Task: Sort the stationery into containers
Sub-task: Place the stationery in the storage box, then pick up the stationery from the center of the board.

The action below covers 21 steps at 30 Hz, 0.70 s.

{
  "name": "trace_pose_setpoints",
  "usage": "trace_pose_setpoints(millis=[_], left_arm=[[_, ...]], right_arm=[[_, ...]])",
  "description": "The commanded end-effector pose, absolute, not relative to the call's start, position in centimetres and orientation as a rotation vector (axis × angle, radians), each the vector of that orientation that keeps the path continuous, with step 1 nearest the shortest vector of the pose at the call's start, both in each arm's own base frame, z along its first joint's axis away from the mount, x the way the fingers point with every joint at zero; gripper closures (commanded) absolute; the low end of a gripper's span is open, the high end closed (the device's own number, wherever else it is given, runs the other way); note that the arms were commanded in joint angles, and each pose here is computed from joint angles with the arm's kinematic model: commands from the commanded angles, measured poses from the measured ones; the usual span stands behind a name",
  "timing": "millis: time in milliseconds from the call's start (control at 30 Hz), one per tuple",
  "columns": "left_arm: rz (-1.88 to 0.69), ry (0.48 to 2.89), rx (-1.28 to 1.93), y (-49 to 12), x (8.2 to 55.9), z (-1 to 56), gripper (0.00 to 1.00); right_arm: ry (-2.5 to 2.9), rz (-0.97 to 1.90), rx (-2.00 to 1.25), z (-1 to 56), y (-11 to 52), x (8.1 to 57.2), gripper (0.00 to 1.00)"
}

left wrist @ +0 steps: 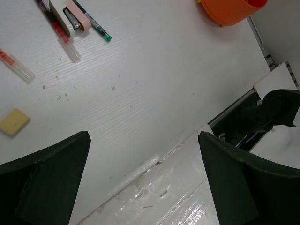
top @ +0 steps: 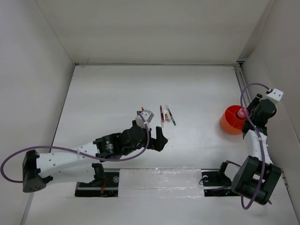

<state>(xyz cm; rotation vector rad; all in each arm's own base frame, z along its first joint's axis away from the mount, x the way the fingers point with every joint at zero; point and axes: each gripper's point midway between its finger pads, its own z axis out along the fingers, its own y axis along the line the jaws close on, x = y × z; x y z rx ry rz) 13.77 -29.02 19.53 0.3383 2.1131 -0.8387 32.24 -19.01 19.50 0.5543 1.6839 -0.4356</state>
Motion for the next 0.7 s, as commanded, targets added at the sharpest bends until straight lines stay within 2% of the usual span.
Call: trace_pose_setpoints(millis=[0, 67, 100, 233, 300, 333, 367, 400, 433, 533, 567, 600, 667], left_arm=[[-0.879, 2.052, 0.32, -29.2, 14.0, 21.9, 0.0], [-0.879, 2.052, 0.32, -29.2, 14.0, 21.9, 0.0], [-0.879, 2.052, 0.32, -29.2, 14.0, 21.9, 0.0], [-0.871, 2.049, 0.313, -29.1, 14.1, 21.9, 0.0], [-0.859, 2.059, 0.3, -28.9, 14.2, 21.7, 0.0], [-0.844, 2.064, 0.276, -28.9, 14.5, 21.8, 0.0], [-0.828, 2.071, 0.259, -28.9, 14.7, 21.8, 0.0], [-0.793, 2.091, 0.251, -28.5, 14.9, 21.1, 0.0], [-0.782, 2.086, 0.223, -28.6, 15.3, 21.7, 0.0], [-0.675, 2.123, 0.122, -27.9, 16.7, 20.7, 0.0], [-0.664, 2.114, 0.092, -28.1, 17.1, 21.5, 0.0], [-0.59, 2.156, 0.072, -28.1, 17.5, 20.2, 0.0], [-0.562, 2.176, 0.044, -28.7, 18.9, 21.2, 0.0]], right_arm=[[1.614, -0.445, 0.566, 22.0, -19.1, 32.2, 0.55], [1.593, -0.446, 0.561, 22.9, -19.2, 32.2, 0.52], [1.584, -0.438, 0.552, 23.3, -19.0, 32.2, 0.4], [1.516, -0.434, 0.545, 25.8, -18.6, 31.7, 0.4], [1.434, -0.411, 0.529, 29.0, -18.1, 31.3, 0.36], [1.432, -0.395, 0.528, 29.7, -17.8, 31.2, 0.18], [1.404, -0.378, 0.503, 32.0, -17.3, 31.5, 0.09], [1.385, -0.371, 0.489, 33.6, -17.0, 31.3, 0.07], [1.434, -0.356, 0.488, 33.5, -16.4, 31.4, 0.0], [1.47, -0.317, 0.424, 37.6, -14.1, 32.7, 0.0], [1.565, -0.33, 0.438, 36.4, -13.6, 32.5, 0.0], [1.555, -0.298, 0.402, 39.2, -11.6, 32.7, 0.0], [1.69, -0.313, 0.374, 37.8, -9.9, 32.8, 0.0]])
